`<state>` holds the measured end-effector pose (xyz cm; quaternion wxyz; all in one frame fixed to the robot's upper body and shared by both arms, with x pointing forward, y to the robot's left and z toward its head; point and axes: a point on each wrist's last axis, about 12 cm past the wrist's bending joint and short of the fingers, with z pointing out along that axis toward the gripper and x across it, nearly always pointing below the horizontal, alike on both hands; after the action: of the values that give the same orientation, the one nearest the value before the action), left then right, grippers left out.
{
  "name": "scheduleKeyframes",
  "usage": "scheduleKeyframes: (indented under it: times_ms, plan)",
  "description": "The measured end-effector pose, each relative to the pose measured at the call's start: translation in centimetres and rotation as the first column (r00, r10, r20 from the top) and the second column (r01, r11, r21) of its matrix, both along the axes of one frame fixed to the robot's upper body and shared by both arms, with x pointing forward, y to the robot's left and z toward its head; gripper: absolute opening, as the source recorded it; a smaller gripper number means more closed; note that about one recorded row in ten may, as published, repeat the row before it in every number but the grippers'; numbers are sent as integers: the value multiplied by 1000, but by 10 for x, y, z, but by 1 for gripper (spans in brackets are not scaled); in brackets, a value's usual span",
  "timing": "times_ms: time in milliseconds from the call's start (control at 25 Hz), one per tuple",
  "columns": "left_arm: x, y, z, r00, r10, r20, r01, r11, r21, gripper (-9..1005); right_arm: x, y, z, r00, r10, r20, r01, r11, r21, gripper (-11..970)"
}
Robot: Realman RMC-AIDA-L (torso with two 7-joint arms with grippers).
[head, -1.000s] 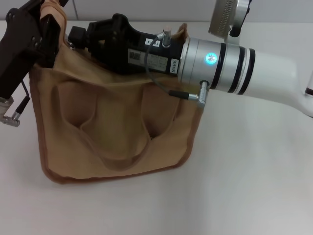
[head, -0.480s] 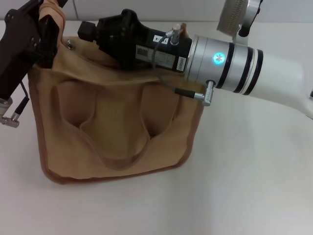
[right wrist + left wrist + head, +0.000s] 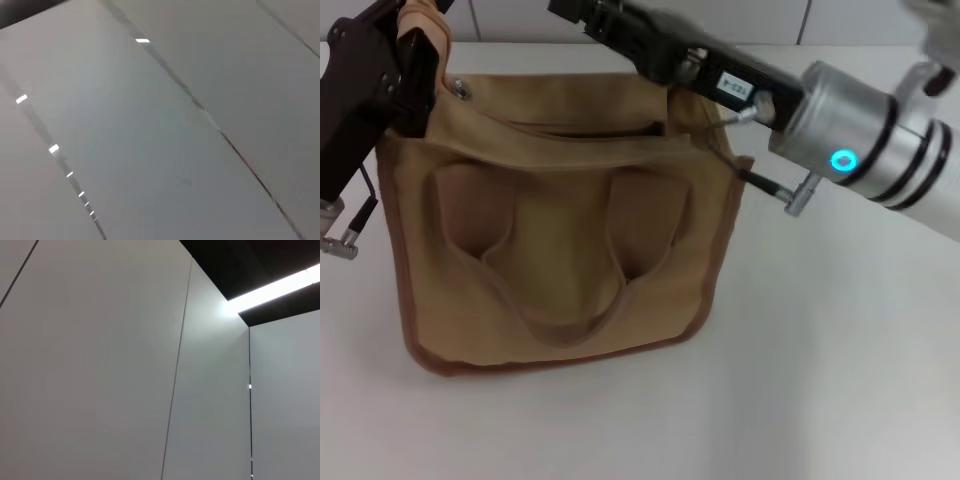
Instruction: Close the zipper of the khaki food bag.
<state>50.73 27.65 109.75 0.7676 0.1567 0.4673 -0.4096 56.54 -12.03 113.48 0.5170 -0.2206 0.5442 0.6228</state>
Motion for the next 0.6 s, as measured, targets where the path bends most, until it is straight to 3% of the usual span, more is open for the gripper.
scheduleKeyframes:
  times_ms: [80, 200, 280, 480, 600]
  plan:
    - [0, 0, 0, 1000, 1, -2, -1, 1000, -1, 23, -6, 1, 3, 980, -30, 195, 39, 998, -42, 112]
    - [0, 0, 0, 1000, 0, -4, 0, 1000, -1, 23, -12, 5, 2, 885, -39, 464, 116, 984, -137, 209]
    - [1, -1, 0, 1000, -8, -9, 8, 1000, -5, 23, -11, 8, -1, 837, -54, 544, 181, 967, -182, 295]
    - [1, -4, 0, 1000, -15, -12, 15, 1000, -24, 23, -5, 4, -8, 697, -122, 706, 378, 900, -218, 290]
    - [2, -6, 1, 1000, -22, -12, 22, 999, -31, 23, -9, 6, -9, 585, -110, 804, 440, 875, -201, 287]
